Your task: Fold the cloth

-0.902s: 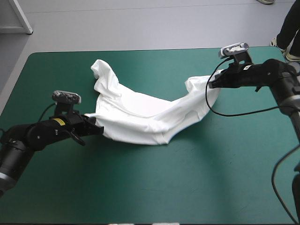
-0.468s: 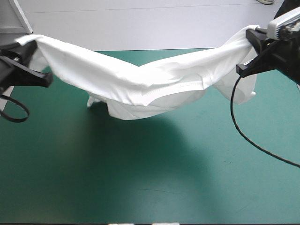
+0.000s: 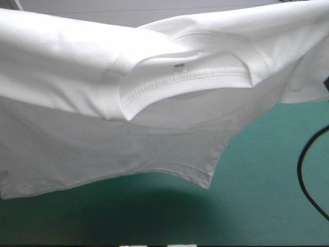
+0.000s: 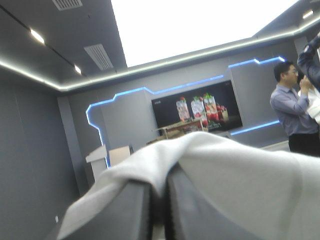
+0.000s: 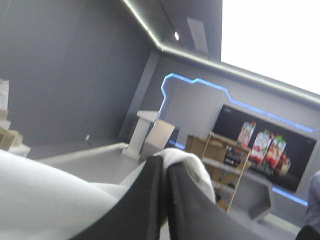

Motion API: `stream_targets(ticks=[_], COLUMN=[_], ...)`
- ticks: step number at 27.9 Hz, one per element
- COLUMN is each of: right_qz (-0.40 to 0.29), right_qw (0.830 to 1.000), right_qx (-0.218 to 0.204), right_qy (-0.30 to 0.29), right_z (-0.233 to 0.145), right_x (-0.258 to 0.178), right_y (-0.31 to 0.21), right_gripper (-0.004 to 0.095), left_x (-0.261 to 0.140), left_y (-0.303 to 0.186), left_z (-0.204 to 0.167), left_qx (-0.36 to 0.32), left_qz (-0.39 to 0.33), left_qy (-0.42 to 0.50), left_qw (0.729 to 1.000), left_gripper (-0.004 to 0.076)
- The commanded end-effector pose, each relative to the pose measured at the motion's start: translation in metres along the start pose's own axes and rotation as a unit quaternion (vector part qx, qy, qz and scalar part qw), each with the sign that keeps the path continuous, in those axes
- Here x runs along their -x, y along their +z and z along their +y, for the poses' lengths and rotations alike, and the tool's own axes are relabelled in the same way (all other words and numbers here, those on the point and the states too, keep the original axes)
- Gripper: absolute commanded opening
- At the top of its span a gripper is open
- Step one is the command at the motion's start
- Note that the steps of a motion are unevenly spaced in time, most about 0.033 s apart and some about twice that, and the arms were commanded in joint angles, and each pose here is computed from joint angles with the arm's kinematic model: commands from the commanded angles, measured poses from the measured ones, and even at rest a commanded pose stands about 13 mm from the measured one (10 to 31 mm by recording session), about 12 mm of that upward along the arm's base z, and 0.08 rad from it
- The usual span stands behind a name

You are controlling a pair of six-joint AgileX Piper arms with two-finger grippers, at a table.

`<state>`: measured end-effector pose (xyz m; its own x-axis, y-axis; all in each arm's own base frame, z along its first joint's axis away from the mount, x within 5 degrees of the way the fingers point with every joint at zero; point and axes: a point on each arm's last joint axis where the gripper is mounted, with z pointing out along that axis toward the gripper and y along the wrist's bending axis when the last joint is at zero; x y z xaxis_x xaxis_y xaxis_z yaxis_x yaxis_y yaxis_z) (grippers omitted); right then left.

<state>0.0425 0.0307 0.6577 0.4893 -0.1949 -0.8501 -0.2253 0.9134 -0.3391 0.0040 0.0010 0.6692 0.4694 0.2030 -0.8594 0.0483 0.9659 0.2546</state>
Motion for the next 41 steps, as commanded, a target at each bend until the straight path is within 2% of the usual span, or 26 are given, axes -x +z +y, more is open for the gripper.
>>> stream_targets(ticks=[1, 6, 11, 14, 20, 28, 33, 34, 37, 40, 41], right_qz=[-0.080, -0.079, -0.012, 0.044, 0.169, 0.293, 0.331, 0.353, 0.379, 0.415, 0.418], right_qw=[0.996, 0.995, 0.998, 0.998, 0.985, 0.953, 0.940, 0.932, 0.921, 0.904, 0.903], right_qx=[-0.029, -0.040, -0.041, -0.034, -0.006, 0.013, 0.013, 0.011, 0.021, 0.027, 0.027], right_qy=[-0.027, -0.039, -0.035, -0.012, 0.025, 0.071, 0.079, 0.085, 0.083, 0.097, 0.099], right_z=[-0.002, -0.002, -0.007, -0.010, -0.012, -0.010, -0.013, -0.016, -0.013, -0.004, -0.003], right_x=[0.038, 0.046, 0.025, -0.002, -0.085, -0.218, -0.293, -0.324, -0.365, -0.431, -0.437], right_y=[-0.027, -0.037, -0.018, 0.006, 0.070, 0.148, 0.189, 0.201, 0.216, 0.230, 0.231], right_gripper=[-0.0013, -0.0013, -0.0013, -0.0013, -0.0013, -0.0014, -0.0013, -0.0014, -0.0014, -0.0014, -0.0014], left_x=[0.017, 0.008, -0.021, -0.052, -0.136, -0.262, -0.338, -0.366, -0.403, -0.450, -0.458], left_y=[-0.008, 0.003, 0.039, 0.067, 0.125, 0.196, 0.236, 0.249, 0.262, 0.272, 0.273], left_z=[0.002, -0.001, -0.011, -0.021, -0.047, -0.087, -0.111, -0.120, -0.131, -0.146, -0.149], left_qx=[0.001, -0.009, -0.033, -0.051, -0.080, -0.117, -0.126, -0.130, -0.140, -0.147, -0.149], left_qz=[-0.057, -0.028, 0.052, 0.115, 0.237, 0.366, 0.400, 0.414, 0.440, 0.464, 0.470], left_qy=[0.000, 0.000, -0.017, -0.019, -0.012, -0.010, -0.009, -0.009, -0.004, -0.003, -0.003], left_qw=[0.998, 1.000, 0.998, 0.992, 0.968, 0.923, 0.908, 0.901, 0.887, 0.873, 0.870], left_gripper=[0.0019, 0.0019, 0.0019, 0.0019, 0.0019, 0.0019, 0.0019, 0.0019, 0.0019, 0.0019, 0.0019])
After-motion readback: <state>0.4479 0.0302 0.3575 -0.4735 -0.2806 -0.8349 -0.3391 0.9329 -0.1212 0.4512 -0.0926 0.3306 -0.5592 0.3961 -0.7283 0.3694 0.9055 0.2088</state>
